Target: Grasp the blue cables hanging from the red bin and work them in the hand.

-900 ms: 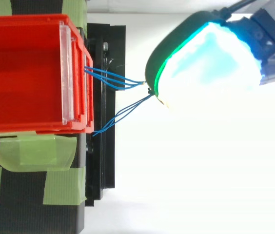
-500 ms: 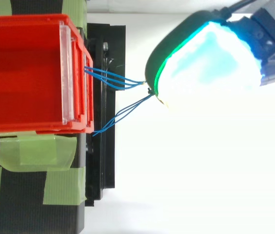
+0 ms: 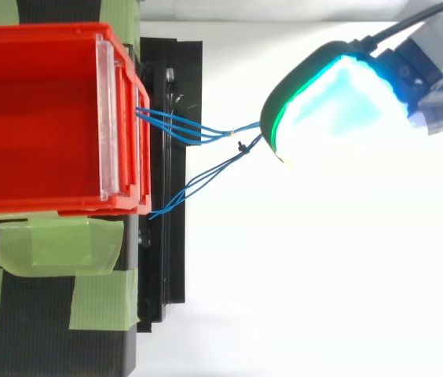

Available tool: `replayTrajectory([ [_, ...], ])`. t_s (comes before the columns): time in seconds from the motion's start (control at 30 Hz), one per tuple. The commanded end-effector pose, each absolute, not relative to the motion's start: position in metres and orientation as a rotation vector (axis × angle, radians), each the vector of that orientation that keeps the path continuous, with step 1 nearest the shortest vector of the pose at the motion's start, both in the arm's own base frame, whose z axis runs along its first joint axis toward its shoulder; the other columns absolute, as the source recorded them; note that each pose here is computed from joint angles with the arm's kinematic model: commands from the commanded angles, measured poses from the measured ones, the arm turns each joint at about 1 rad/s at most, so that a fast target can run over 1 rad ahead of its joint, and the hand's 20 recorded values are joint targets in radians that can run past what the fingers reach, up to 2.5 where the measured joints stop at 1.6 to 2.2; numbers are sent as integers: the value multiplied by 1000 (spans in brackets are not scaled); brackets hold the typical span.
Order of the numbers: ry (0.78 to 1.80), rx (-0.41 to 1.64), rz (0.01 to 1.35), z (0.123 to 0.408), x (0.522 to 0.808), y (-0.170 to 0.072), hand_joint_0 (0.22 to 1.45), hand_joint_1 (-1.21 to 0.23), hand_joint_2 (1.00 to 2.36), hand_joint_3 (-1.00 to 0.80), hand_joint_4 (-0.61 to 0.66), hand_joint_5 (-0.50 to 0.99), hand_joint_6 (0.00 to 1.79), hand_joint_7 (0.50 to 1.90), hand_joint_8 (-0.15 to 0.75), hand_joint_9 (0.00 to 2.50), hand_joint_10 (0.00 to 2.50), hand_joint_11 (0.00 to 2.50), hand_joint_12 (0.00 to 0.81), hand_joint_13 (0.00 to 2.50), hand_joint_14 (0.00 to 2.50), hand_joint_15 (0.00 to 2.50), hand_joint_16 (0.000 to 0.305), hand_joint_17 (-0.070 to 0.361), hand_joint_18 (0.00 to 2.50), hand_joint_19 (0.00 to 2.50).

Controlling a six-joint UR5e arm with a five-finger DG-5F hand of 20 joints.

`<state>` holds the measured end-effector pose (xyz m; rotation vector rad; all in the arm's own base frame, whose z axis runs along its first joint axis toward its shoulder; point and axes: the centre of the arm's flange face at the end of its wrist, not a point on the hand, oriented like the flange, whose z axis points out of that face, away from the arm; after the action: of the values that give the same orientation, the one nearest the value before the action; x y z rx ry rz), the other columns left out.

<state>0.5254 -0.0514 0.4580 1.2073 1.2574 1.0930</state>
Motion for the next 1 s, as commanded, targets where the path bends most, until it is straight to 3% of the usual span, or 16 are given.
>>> replayTrajectory([
  [0.0,1266,1199,1060,457,525,-53,795,-479,1000,-1000,157,-336,6,701,261,124,5,158,355,0,6,220,57,129,0,314],
  [0.17,1337,1176,951,440,519,-57,797,-477,1000,-1000,156,-335,6,699,262,126,4,159,357,0,7,225,57,129,0,322],
  [0.43,1381,1227,899,398,506,-57,797,-477,1000,-1000,157,-334,6,699,262,129,4,165,357,0,6,232,57,128,0,325],
  [0.73,1318,1235,927,352,499,-58,798,-475,1000,-1000,157,-334,6,697,262,131,3,161,358,0,8,228,57,128,0,328],
  [0.97,1317,1246,914,336,493,-60,799,-474,1000,-1000,157,-334,6,700,263,135,3,163,358,0,6,236,57,129,0,336],
])
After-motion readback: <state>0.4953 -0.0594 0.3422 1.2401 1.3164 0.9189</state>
